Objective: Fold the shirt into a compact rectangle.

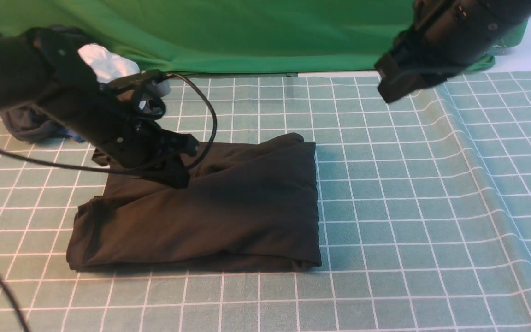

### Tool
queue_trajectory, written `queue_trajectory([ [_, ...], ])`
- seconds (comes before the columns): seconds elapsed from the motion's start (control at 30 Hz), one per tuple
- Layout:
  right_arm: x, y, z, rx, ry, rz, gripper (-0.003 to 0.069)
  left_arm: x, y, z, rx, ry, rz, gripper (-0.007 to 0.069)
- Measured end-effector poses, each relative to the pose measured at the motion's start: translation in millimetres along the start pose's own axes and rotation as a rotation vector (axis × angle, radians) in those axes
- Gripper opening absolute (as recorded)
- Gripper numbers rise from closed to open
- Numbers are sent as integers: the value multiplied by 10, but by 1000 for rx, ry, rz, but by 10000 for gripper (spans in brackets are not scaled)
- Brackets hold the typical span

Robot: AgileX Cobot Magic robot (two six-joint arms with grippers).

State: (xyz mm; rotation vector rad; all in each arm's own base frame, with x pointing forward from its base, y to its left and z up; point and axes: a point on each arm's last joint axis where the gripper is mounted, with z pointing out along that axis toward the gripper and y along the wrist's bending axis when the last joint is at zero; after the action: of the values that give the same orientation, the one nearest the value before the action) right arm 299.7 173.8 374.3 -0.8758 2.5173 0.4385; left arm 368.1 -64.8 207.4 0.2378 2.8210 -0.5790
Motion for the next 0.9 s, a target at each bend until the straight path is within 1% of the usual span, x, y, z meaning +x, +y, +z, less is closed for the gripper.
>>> queue_trajectory([
  [0.1, 50, 1, 22, 0, 9, 5, 24, -104, 25, 67, 4, 25, 51, 24],
  [0.2, 52, -9, 46, 5, 1, 6, 24, -172, 18, 90, -41, 14, 133, 87],
  [0.27, 35, -13, 46, 10, -17, 6, 24, -205, -9, 103, -77, -12, 181, 151],
  [0.3, 31, -14, 46, 11, -21, 6, 24, -208, -11, 107, -79, -14, 184, 158],
  [0.33, 20, -17, 45, 14, -34, 5, 24, -219, -53, 128, -92, -24, 211, 228],
  [0.37, 14, -19, 45, 16, -40, 5, 24, -219, -73, 145, -94, -21, 227, 268],
  [0.4, 13, -19, 45, 16, -41, 5, 24, -218, -72, 149, -94, -20, 228, 268],
  [0.43, 6, -21, 45, 18, -49, 5, 24, -215, -113, 174, -91, -16, 257, 330],
  [0.47, 0, -22, 44, 20, -56, 5, 23, -212, -126, 196, -92, -10, 276, 372],
  [0.53, -4, -23, 44, 21, -60, 5, 21, -209, -132, 236, -92, -2, 287, 425],
  [0.57, -4, -23, 44, 21, -60, 5, 21, -209, -132, 237, -92, -3, 287, 434],
  [0.6, -7, -24, 44, 21, -63, 5, 21, -206, -111, 282, -94, 8, 285, 461],
  [0.77, -10, -25, 44, 22, -66, 5, 21, -183, -36, 403, -118, 49, 284, 470],
  [0.83, -10, -25, 44, 22, -66, 5, 21, -178, -24, 428, -119, 58, 278, 456],
  [0.9, -10, -25, 44, 22, -66, 5, 21, -152, -18, 451, -111, 87, 275, 399],
])
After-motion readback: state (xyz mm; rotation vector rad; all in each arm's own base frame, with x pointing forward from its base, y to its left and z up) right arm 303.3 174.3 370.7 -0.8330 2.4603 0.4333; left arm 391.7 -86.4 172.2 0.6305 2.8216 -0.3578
